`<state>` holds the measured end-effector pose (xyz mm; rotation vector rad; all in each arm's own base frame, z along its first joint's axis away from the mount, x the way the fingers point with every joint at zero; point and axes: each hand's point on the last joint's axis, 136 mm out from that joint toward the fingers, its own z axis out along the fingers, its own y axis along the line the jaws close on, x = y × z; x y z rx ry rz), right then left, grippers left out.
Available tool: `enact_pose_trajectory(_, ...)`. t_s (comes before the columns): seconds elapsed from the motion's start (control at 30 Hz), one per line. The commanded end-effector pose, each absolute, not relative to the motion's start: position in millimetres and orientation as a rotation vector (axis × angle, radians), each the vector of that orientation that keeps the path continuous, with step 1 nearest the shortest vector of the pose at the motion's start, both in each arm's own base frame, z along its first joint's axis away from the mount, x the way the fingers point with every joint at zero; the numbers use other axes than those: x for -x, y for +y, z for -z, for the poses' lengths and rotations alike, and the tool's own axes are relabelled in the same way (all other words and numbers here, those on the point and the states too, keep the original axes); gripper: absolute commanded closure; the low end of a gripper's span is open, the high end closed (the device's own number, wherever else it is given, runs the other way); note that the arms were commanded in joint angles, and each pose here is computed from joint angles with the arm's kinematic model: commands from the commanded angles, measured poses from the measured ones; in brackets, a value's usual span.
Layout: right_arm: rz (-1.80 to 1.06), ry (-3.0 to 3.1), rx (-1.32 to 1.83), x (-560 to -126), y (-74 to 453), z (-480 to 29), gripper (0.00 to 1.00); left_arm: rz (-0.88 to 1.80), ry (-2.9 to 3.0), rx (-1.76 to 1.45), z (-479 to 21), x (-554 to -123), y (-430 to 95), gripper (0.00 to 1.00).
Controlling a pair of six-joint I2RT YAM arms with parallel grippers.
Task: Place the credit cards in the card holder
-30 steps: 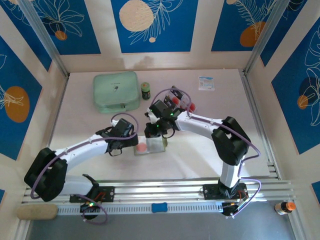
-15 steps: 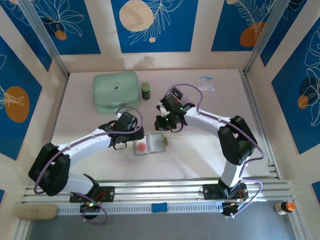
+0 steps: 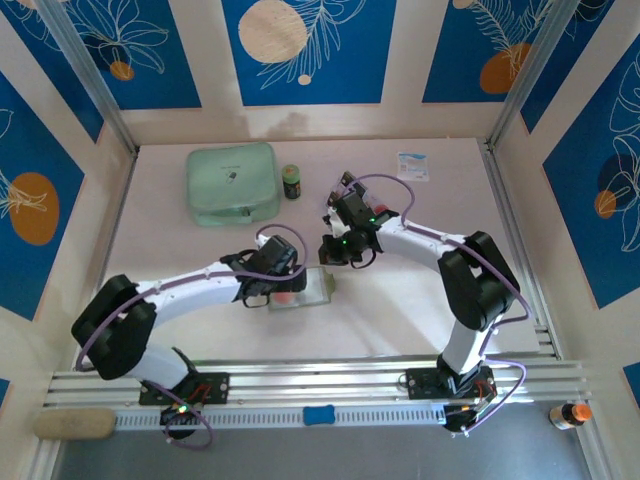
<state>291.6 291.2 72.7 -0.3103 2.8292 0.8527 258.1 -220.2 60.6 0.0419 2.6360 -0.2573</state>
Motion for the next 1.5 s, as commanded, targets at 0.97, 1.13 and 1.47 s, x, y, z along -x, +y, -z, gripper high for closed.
enact_pose_trajectory(0.97,-0.959,2.961,0.381,-269.5,326.4,-22.0,1.0,0.144,2.639,-0.086,-48.2,-257.9,-228.8,0.0)
enact_pose_trajectory(1.13,-0.968,2.96,0.377,-270.2,327.4,-23.7,1.0,0.124,2.648,-0.089,-42.5,-256.7,-226.3,0.0)
enact_pose_trajectory(1.47,-0.977,2.938,0.372,-273.1,327.9,-35.6,1.0,0.063,2.662,-0.072,-30.6,-251.6,-213.9,0.0)
